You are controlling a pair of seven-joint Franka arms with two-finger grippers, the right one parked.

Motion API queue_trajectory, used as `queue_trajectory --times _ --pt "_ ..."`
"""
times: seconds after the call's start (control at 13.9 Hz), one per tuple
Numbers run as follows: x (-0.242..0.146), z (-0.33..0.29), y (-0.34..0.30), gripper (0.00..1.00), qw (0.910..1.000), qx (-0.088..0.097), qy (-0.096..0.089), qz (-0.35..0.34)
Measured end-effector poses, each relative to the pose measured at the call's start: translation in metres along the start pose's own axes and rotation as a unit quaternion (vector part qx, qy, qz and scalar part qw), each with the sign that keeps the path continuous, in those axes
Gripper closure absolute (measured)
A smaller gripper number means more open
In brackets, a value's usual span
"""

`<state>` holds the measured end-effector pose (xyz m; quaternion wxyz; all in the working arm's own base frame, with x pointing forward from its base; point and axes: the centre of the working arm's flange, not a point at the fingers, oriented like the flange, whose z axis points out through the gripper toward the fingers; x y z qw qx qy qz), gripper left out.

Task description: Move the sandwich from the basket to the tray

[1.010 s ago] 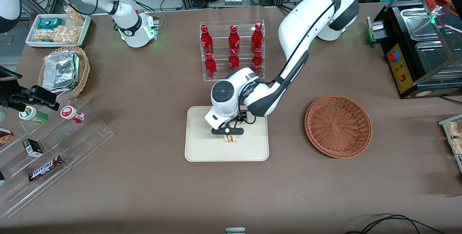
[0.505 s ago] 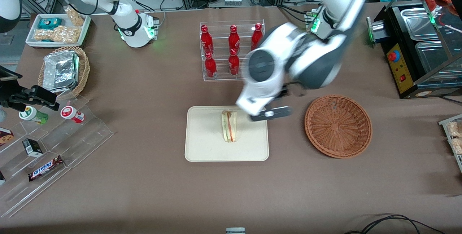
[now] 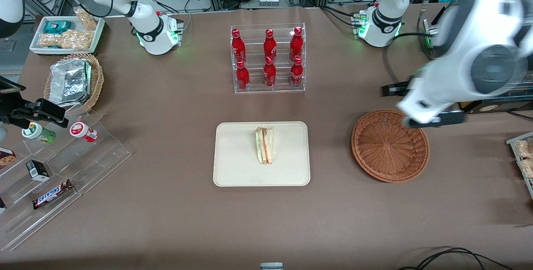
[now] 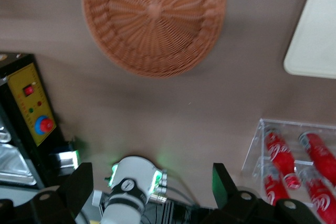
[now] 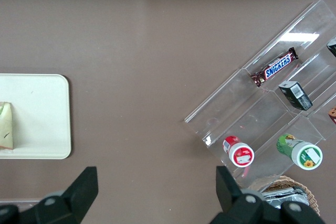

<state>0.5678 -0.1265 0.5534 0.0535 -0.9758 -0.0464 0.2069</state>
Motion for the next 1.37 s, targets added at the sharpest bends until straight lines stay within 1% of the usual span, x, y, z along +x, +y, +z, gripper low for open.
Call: queue_trajectory --times 0.14,0.22,0.36,0.51,0.72,0.79,0.94,1.15,1.37 --pt "-0.003 0.002 -0.034 0.00 0.9998 -0.011 -0.008 -0.015" --pt "-0.007 0.005 -0.040 0.00 0.9997 -0.016 -0.005 -0.020" --pt "-0.024 0.012 -0.040 0.00 0.9994 -0.025 0.019 -0.015" --pt "-0.048 0.003 -0.041 0.00 0.9986 -0.020 0.046 0.016" --pt "-0.089 -0.035 -0.054 0.00 0.9943 -0.017 0.101 0.028" --pt "-0.098 -0.045 -0.061 0.00 0.9929 -0.017 0.114 0.032" --pt "-0.107 -0.057 -0.074 0.00 0.9907 -0.018 0.125 0.051" --pt "-0.106 -0.063 -0.098 0.00 0.9900 -0.023 0.128 0.056" --pt "-0.105 -0.064 -0.102 0.00 0.9897 -0.025 0.129 0.057"
